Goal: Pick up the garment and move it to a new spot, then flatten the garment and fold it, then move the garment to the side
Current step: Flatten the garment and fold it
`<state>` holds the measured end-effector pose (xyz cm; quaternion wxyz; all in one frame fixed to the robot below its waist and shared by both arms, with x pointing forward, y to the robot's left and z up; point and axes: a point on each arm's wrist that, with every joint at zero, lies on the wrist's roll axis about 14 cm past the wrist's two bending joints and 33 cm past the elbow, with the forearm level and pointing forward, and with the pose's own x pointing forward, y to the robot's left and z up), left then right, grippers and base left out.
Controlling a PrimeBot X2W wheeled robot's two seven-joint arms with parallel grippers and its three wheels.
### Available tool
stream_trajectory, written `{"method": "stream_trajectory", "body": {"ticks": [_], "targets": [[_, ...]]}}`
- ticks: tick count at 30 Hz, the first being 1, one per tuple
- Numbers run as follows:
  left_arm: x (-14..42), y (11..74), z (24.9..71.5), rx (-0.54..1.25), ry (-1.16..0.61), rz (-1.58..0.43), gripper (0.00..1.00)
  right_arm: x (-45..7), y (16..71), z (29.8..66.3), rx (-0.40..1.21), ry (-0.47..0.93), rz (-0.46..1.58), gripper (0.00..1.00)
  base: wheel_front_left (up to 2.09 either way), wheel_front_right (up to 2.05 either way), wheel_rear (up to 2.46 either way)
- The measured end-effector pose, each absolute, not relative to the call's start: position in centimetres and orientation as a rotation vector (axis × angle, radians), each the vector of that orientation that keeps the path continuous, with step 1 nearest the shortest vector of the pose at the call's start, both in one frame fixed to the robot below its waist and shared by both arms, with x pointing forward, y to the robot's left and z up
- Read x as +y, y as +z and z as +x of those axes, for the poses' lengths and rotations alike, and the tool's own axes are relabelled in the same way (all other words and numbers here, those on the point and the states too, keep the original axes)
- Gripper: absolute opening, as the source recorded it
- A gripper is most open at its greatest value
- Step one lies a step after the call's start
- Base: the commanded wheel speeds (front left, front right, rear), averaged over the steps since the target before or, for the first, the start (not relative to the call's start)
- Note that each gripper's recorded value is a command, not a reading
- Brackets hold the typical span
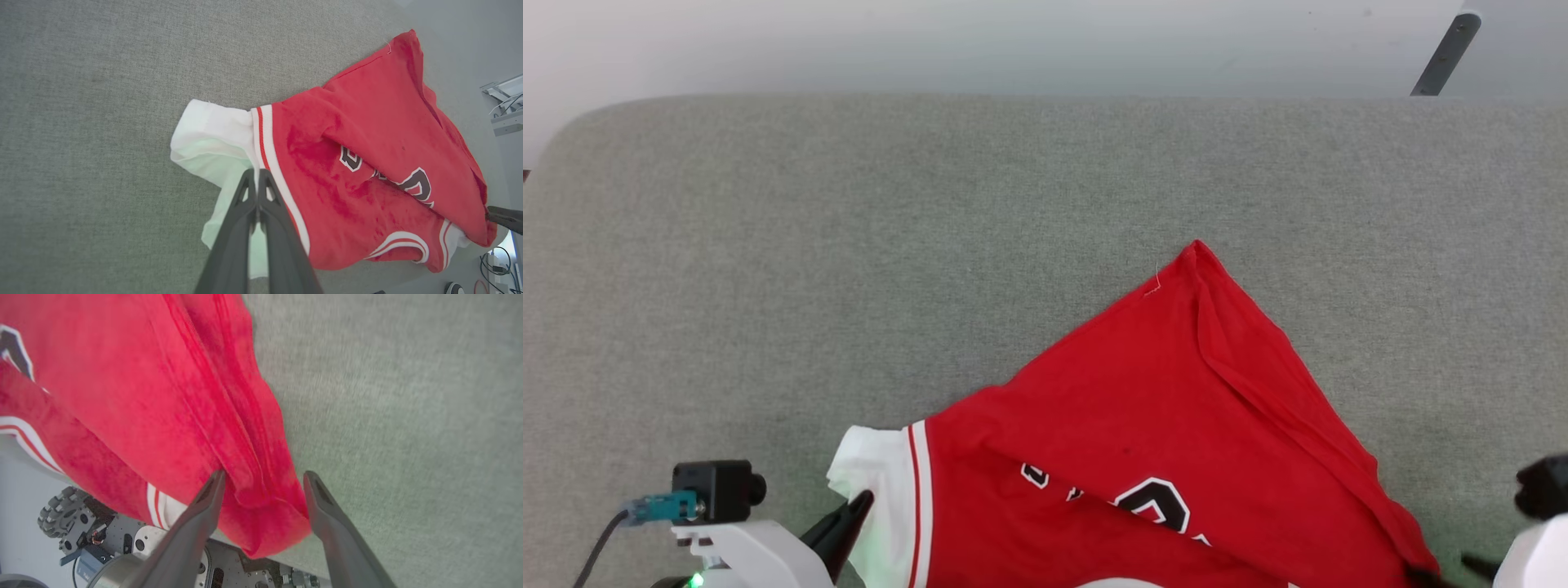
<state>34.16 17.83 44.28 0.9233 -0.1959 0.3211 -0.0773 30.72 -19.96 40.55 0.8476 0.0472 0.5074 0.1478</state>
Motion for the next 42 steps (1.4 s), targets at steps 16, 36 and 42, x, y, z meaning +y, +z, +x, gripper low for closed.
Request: {"method": "stream_trajectory", "body": {"ticks": [16,36,42], "targets": [[17.4,44.5,33.5,0.650,-0.170,-0.423,0.00,-13.8,52.0,43.9,0.581,0.477,-0.107,1.00,0.00,0.00,0.00],[18.4,42.5,33.7,0.680,-0.113,-0.458,0.00,-6.0,44.3,52.8,0.749,0.639,-0.260,1.00,0.00,0.00,0.00],[18.6,41.7,33.7,0.695,-0.096,-0.470,0.00,-5.4,41.2,53.2,0.886,0.649,-0.286,1.00,0.00,0.00,0.00]]}}
